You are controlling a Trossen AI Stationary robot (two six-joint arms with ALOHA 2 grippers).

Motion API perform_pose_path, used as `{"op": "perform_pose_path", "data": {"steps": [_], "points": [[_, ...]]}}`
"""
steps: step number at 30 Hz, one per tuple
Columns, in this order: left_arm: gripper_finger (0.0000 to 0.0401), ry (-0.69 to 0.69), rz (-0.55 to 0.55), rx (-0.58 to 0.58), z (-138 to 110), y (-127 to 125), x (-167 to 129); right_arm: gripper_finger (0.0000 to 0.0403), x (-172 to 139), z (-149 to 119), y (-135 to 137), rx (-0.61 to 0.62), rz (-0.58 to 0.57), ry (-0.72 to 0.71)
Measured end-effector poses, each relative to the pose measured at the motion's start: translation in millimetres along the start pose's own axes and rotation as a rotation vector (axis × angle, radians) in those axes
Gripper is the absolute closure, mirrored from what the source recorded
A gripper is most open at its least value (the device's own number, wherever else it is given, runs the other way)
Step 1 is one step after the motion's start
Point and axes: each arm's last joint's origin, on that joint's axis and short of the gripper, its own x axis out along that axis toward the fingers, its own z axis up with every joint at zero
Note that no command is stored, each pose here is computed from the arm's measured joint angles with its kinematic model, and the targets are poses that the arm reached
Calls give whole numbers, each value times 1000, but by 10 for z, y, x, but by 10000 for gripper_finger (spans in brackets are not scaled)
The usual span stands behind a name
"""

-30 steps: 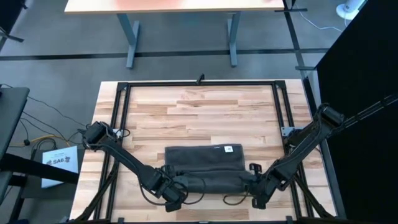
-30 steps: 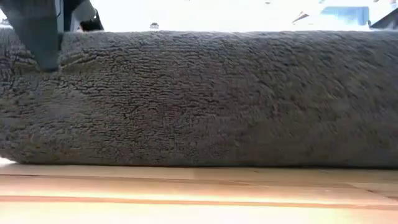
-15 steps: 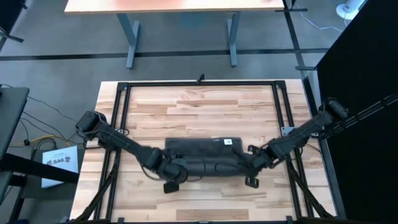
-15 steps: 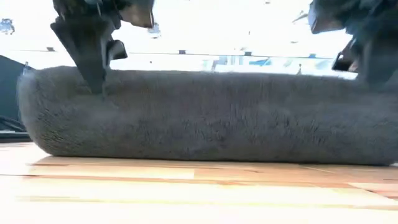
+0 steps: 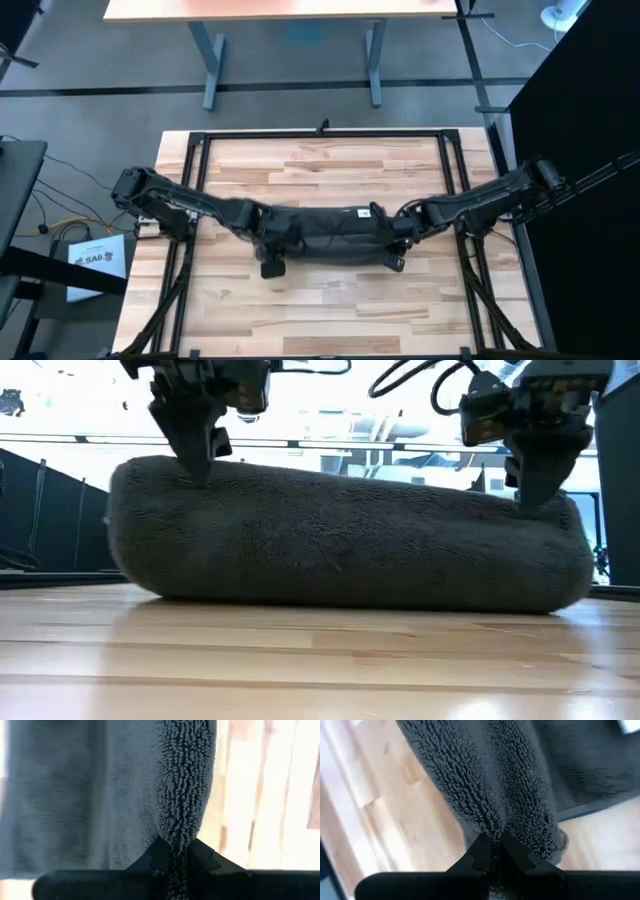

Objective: Roll towel
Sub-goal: Roll the black towel

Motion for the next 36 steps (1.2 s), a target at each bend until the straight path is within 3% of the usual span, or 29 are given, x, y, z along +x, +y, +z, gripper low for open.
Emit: {"op": "perform_pose_path", "data": {"steps": [5, 11, 14, 22, 26, 31, 36], "points": [[382, 1, 11, -54, -2, 400, -42, 393, -42, 116, -213, 38, -36, -3], [382, -10, -101, -99, -91, 777, 222, 393, -43, 311, -583, 62, -24, 14], [382, -3, -108, -107, -163, 919, 304, 393, -34, 372, -784, 77, 33, 6], [382, -72, -47, -120, -168, 1182, 342, 393, 53, 364, -1206, 151, 43, -22], [380, -82, 16, -70, -166, 1256, 334, 358, 79, 361, -1325, 186, 29, -54], [308, -59, 86, -59, -184, 1362, 366, 290, 73, 355, -1461, 215, -63, -74], [237, -35, 287, -79, -196, 1459, 318, 240, 42, 379, -1556, 215, -186, -121]]}}
